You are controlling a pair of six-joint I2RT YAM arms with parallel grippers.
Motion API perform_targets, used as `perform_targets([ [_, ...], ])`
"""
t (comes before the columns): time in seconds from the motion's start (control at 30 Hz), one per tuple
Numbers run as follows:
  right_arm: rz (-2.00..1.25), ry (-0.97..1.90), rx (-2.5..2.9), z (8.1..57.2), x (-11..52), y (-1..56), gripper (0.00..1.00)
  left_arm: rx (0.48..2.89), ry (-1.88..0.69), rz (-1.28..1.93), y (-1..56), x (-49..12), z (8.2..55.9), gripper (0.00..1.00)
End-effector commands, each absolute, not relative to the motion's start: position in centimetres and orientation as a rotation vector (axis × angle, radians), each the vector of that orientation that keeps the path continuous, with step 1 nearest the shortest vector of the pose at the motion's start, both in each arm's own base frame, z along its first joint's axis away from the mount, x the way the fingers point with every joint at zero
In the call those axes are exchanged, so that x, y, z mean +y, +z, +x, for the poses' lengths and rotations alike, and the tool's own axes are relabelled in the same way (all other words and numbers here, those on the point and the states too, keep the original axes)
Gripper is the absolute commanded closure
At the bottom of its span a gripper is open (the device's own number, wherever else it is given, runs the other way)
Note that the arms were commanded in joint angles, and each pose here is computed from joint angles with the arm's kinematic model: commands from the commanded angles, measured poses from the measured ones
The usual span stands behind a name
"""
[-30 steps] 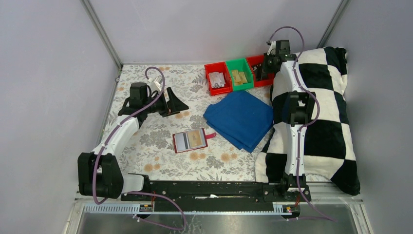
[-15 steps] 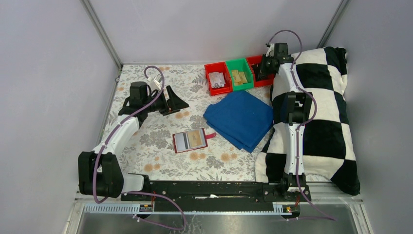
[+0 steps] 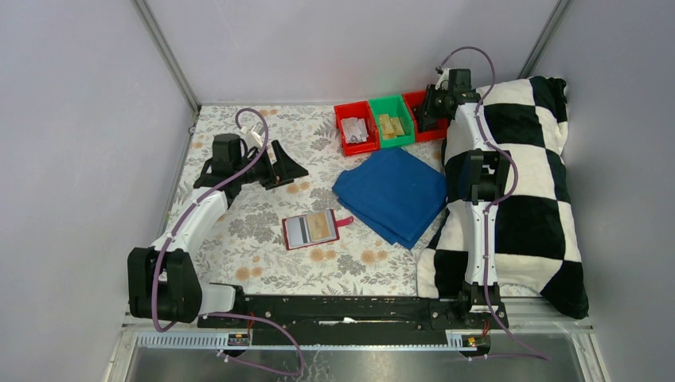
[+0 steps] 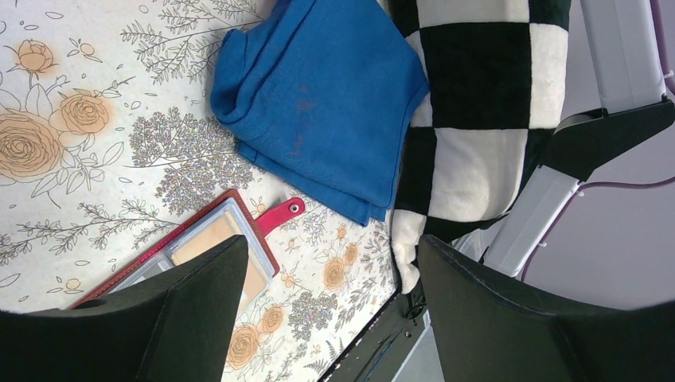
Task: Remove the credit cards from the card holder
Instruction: Place the credit card in the storage box, then remove the credit card from the card holder.
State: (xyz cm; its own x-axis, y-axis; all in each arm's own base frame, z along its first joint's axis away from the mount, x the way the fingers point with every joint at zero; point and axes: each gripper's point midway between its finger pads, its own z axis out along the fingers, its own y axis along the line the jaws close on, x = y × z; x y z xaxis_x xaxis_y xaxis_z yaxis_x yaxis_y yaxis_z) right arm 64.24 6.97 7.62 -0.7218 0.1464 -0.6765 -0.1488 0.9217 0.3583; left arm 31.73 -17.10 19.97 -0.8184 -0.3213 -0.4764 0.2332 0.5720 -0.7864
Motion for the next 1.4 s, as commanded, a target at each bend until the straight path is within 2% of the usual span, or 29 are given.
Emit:
perform_targets([
  [0.0,-0.021,0.478,2.212,66.0,7.0,10.5,0.56,2.162,-1.199,-0.045,21.5,-16.9,32.0,0.18],
  [0.03,-0.016,0.467,2.191,66.2,6.9,11.2,0.51,2.17,-1.188,-0.041,21.5,-16.8,32.0,0.18],
  [0.2,0.012,0.44,2.124,66.8,6.4,14.0,0.45,2.193,-1.149,-0.046,21.3,-16.4,31.6,0.17],
  [0.4,-0.007,0.385,1.981,65.6,5.8,21.8,0.44,2.191,-1.13,-0.062,21.4,-16.2,31.4,0.17],
  [0.53,-0.028,0.373,1.874,63.3,6.2,28.3,0.45,2.188,-1.075,-0.048,21.4,-15.7,31.1,0.13],
  [0.67,-0.083,0.442,1.829,60.7,10.1,33.2,0.44,2.206,-0.987,-0.066,21.7,-14.7,30.9,0.12],
  [0.8,-0.208,0.443,1.853,57.2,16.4,34.4,0.43,2.174,-0.991,-0.035,22.0,-14.7,30.2,0.09],
  [1.0,-0.374,0.729,1.933,49.7,27.9,31.8,0.43,2.264,-0.885,-0.192,19.2,-12.7,29.9,0.05],
  [1.07,-0.405,0.822,1.967,46.5,30.8,29.4,0.43,2.293,-1.007,-0.18,18.2,-14.0,28.7,0.06],
  [1.13,-0.392,0.881,2.042,43.6,32.7,26.0,0.43,2.324,-1.075,-0.203,16.5,-14.9,27.6,0.07],
  [1.23,-0.391,1.056,2.128,37.9,35.1,21.4,0.43,2.381,-1.047,-0.294,13.5,-14.6,26.2,0.08],
  [1.37,-0.388,1.199,2.257,31.0,36.8,15.9,0.45,2.381,-1.179,-0.324,12.2,-15.8,24.5,0.09],
])
